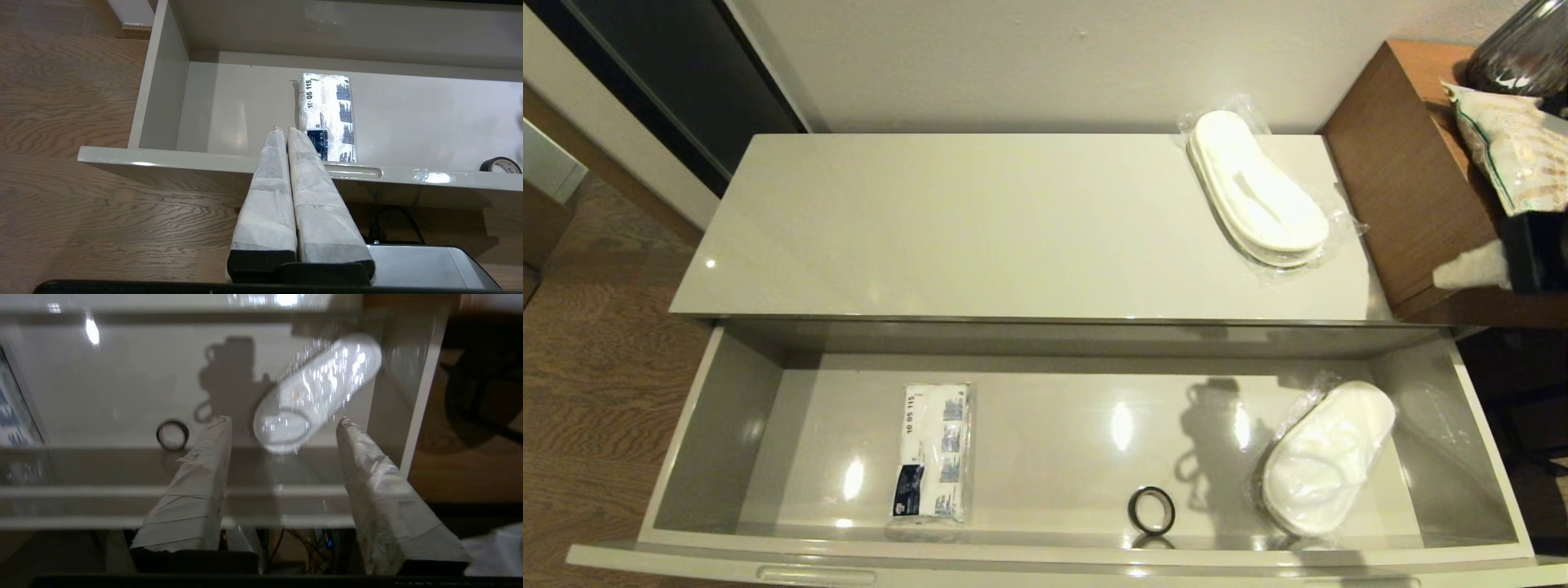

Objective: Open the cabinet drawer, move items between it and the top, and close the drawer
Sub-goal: Take out the disposable slippers from the drawer

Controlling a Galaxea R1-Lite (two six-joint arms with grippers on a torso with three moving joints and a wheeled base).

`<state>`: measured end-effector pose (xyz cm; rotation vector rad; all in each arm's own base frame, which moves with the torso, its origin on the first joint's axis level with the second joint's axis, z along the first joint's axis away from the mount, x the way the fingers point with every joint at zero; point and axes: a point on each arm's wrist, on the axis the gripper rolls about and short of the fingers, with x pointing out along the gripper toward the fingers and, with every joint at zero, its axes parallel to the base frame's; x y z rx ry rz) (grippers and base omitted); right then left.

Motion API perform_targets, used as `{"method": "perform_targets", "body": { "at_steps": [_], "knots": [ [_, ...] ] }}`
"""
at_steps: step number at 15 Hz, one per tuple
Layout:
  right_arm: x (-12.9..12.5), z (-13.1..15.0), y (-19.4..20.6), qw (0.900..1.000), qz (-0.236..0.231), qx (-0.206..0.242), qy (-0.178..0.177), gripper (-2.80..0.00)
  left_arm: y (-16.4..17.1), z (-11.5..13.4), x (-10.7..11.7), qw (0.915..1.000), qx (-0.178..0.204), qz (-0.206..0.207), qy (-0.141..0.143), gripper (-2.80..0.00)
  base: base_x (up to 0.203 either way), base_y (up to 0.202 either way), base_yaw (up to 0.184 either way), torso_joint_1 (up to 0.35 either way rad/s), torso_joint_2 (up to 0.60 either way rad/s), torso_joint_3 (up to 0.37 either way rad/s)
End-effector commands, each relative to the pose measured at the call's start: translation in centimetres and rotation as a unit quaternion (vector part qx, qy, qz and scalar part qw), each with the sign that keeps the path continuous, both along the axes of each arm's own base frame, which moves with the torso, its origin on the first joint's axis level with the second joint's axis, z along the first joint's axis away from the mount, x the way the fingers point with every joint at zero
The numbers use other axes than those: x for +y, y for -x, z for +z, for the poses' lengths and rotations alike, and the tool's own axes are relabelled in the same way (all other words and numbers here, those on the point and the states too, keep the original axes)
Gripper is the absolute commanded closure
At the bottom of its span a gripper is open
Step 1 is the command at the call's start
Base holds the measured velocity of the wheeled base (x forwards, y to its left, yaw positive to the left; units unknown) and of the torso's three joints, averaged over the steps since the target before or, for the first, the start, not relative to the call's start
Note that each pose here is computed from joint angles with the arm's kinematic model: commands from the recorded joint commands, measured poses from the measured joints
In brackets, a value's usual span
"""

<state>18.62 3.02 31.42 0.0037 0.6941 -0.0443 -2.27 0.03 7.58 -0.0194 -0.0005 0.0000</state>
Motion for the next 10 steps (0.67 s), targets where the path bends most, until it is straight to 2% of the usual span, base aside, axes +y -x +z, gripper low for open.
{"method": "perform_targets", "body": {
  "at_steps": [1, 5, 7, 10],
  "knots": [
    [-1.1, -1.1, 6.5, 1.0, 0.003, -0.009, -0.005, 0.0, 0.0, 0.0, 0.0, 1.0, 0.0, 0.0, 0.0, 0.0, 0.0, 0.0, 0.0, 0.0, 0.0, 0.0],
    [-2.3, -2.9, 12.9, 1.0, -0.003, 0.003, -0.011, 0.0, 0.0, 0.0, 0.0, 1.0, 0.0, 0.0, 0.0, 0.0, 0.0, 0.0, 0.0, 0.0, 0.0, 0.0],
    [-2.8, -3.1, 15.5, 0.998, -0.032, 0.027, -0.044, 0.0, 0.0, 0.0, 0.0, 1.0, 0.0, 0.0, 0.0, 0.0, 0.0, 0.0, 0.0, 0.0, 0.0, 0.0],
    [-3.3, -4.0, 18.8, 0.994, -0.043, 0.036, -0.089, 0.0, 0.0, 0.0, 0.0, 1.0, 0.0, -0.001, 0.0, 0.0, 0.0, 0.0, 0.0, 0.0, 0.0, 0.0]
  ]
}}
